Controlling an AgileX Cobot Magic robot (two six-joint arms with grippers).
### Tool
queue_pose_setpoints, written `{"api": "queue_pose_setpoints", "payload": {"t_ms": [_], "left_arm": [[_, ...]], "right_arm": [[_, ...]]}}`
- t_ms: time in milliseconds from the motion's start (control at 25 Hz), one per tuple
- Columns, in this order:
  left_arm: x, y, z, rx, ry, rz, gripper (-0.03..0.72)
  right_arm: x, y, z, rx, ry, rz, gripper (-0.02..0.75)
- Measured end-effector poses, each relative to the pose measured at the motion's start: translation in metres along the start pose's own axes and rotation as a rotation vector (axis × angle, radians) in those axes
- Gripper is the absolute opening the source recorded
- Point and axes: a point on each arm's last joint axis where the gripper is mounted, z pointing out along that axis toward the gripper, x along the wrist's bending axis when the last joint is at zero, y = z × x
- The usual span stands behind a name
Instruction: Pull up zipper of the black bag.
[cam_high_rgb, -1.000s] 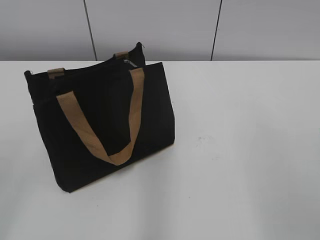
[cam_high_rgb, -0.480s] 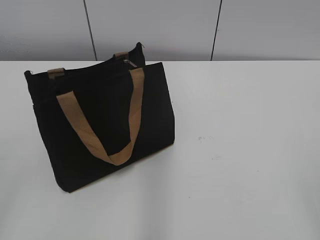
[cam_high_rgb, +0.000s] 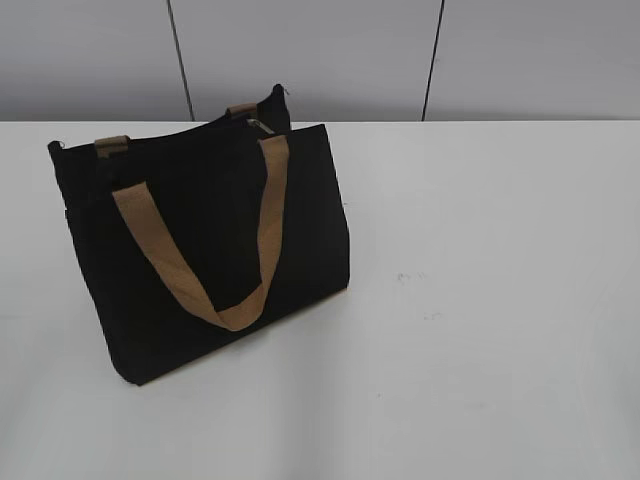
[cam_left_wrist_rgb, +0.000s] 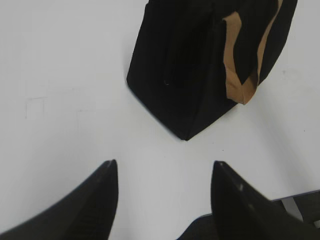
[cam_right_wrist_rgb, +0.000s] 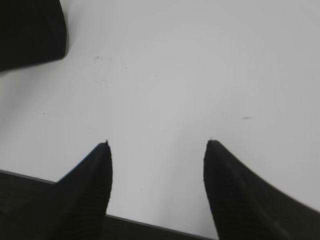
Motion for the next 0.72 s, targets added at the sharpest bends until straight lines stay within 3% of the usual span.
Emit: {"api": "queue_pose_setpoints", "payload": {"t_ms": [720], "left_arm": [[0.0001,0.0,0.0001,-0.001,0.014,-0.008,0.445]], "right_arm": [[0.0003,0.0003,0.0,-0.003,-0.002,-0.005,0.455]]}}
